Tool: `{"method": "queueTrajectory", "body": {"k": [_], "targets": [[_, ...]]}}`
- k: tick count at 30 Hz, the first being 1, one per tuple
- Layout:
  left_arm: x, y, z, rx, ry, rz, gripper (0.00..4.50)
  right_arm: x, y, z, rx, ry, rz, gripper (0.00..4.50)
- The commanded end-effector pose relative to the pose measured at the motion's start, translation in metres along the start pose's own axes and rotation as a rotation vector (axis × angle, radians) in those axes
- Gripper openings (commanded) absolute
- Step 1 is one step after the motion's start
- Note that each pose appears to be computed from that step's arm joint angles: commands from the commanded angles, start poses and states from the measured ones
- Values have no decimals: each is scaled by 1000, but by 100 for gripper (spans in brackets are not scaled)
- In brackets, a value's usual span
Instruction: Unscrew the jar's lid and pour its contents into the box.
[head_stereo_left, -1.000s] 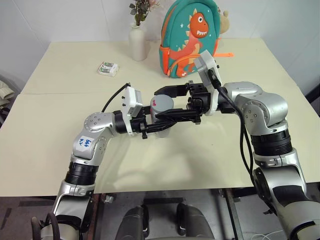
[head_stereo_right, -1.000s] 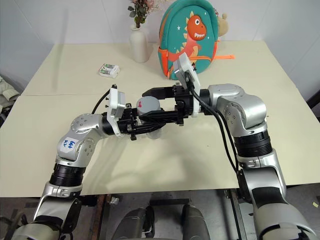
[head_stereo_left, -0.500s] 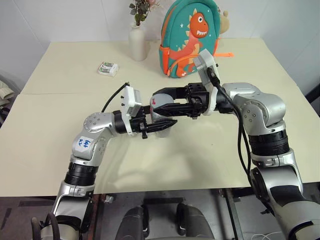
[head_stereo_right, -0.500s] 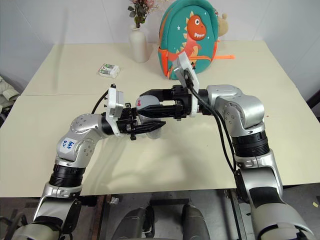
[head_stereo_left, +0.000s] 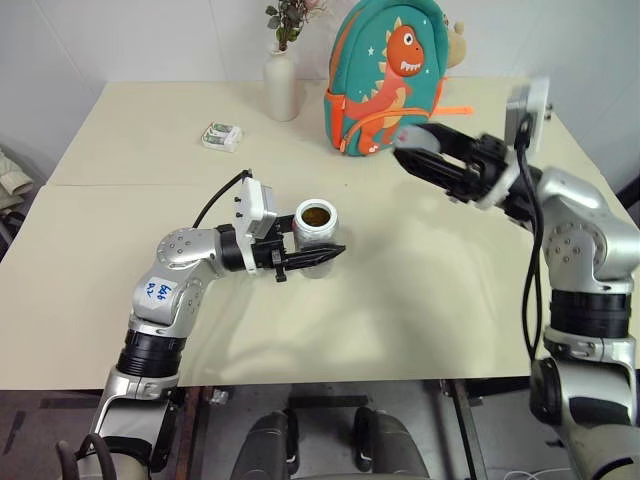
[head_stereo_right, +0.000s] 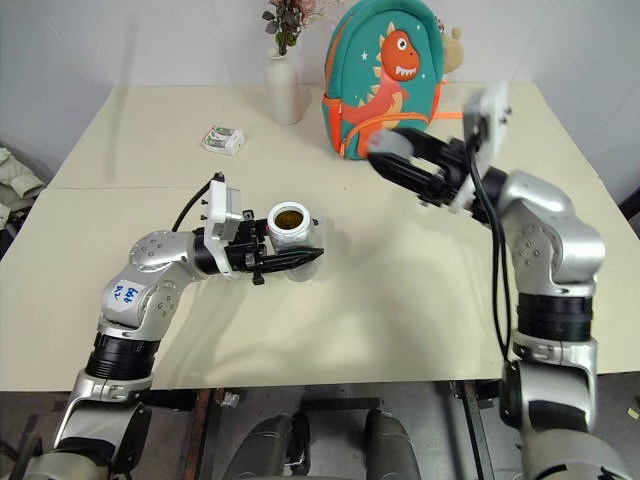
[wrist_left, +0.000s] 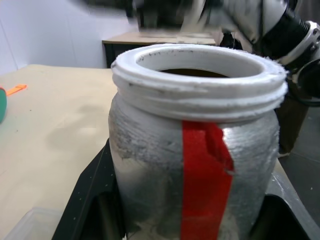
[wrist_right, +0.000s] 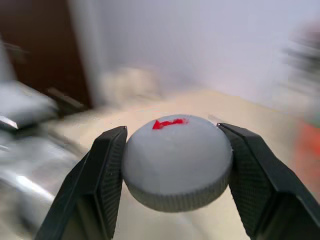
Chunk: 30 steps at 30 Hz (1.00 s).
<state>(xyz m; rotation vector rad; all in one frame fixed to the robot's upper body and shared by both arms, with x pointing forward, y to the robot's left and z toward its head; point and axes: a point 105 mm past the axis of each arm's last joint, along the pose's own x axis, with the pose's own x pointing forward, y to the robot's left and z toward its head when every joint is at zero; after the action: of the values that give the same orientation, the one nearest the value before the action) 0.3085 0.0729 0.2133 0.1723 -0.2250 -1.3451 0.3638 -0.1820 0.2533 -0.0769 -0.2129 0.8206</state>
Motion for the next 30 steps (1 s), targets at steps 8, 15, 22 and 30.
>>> {"method": "queueTrajectory", "body": {"k": [8,15,22,30], "targets": [[2,7,25,44,-62,3,205,-74,-55,-106,57,149,-393,254],[2,10,30,45,-74,15,205,-50,-25,-117,104,109,-310,254],[2,16,29,60,-66,54,205,-36,-13,-120,128,111,-261,328],[-3,28,30,59,-31,139,205,-30,-3,-85,24,88,-122,447]]}}
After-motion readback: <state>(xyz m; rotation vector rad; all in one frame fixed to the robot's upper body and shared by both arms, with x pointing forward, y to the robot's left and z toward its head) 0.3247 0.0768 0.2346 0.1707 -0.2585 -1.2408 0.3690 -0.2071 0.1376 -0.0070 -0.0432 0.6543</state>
